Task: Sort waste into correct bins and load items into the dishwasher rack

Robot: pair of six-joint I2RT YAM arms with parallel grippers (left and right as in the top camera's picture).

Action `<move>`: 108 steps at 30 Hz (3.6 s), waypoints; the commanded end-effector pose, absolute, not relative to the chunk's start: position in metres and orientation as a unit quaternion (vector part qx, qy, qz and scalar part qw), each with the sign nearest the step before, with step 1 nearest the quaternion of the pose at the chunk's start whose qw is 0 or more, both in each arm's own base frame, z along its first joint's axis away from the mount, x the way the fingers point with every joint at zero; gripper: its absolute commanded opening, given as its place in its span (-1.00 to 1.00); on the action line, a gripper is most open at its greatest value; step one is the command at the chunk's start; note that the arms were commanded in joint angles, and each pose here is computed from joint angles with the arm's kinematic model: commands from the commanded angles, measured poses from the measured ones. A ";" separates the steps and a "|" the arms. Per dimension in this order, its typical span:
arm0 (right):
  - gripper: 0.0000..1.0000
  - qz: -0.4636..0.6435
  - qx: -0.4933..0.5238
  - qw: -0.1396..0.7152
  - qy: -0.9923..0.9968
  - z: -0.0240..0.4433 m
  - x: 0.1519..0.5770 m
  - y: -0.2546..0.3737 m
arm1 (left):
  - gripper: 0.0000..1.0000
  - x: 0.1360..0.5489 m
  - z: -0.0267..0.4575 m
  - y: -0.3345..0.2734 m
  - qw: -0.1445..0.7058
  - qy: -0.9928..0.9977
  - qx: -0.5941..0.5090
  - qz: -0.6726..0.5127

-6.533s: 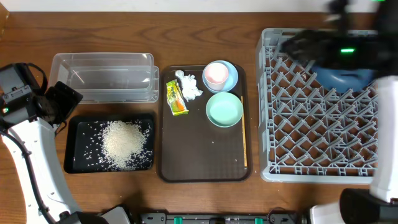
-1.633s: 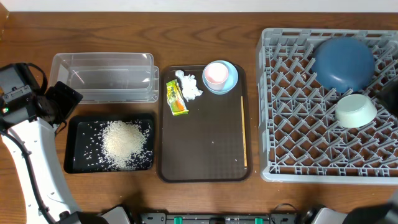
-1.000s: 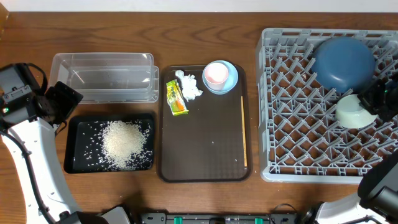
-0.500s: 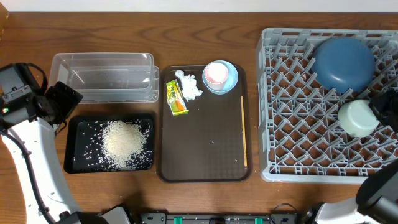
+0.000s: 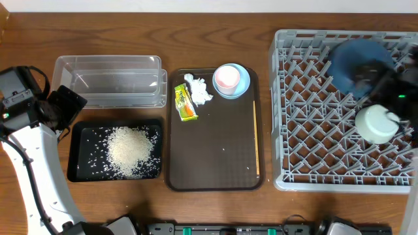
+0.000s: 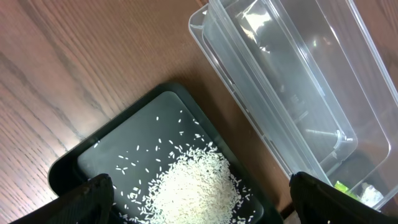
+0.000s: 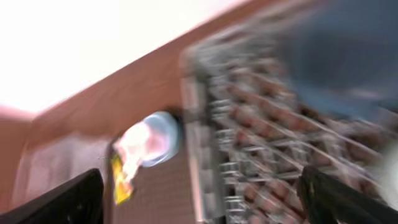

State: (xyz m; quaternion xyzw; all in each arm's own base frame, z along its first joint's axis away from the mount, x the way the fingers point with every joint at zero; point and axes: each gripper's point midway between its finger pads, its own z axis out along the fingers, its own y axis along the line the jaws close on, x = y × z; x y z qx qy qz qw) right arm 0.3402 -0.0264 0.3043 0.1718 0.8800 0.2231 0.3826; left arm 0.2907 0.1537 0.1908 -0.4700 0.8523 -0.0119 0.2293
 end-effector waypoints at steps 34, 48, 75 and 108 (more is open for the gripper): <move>0.76 0.073 -0.251 0.339 0.904 0.080 0.437 0.289 | 0.86 0.289 0.187 0.155 0.224 0.851 -0.475 -0.010; -0.37 0.079 -0.243 0.340 0.905 0.082 0.437 0.292 | 0.86 0.289 0.187 0.155 0.224 0.851 -0.475 -0.010; -0.98 0.137 -0.116 0.432 0.884 0.254 0.429 0.241 | 0.86 0.289 0.187 0.155 0.224 0.851 -0.475 -0.010; -0.98 0.345 0.090 0.324 0.876 0.263 0.339 0.003 | 0.86 0.289 0.187 0.155 0.224 0.851 -0.475 -0.010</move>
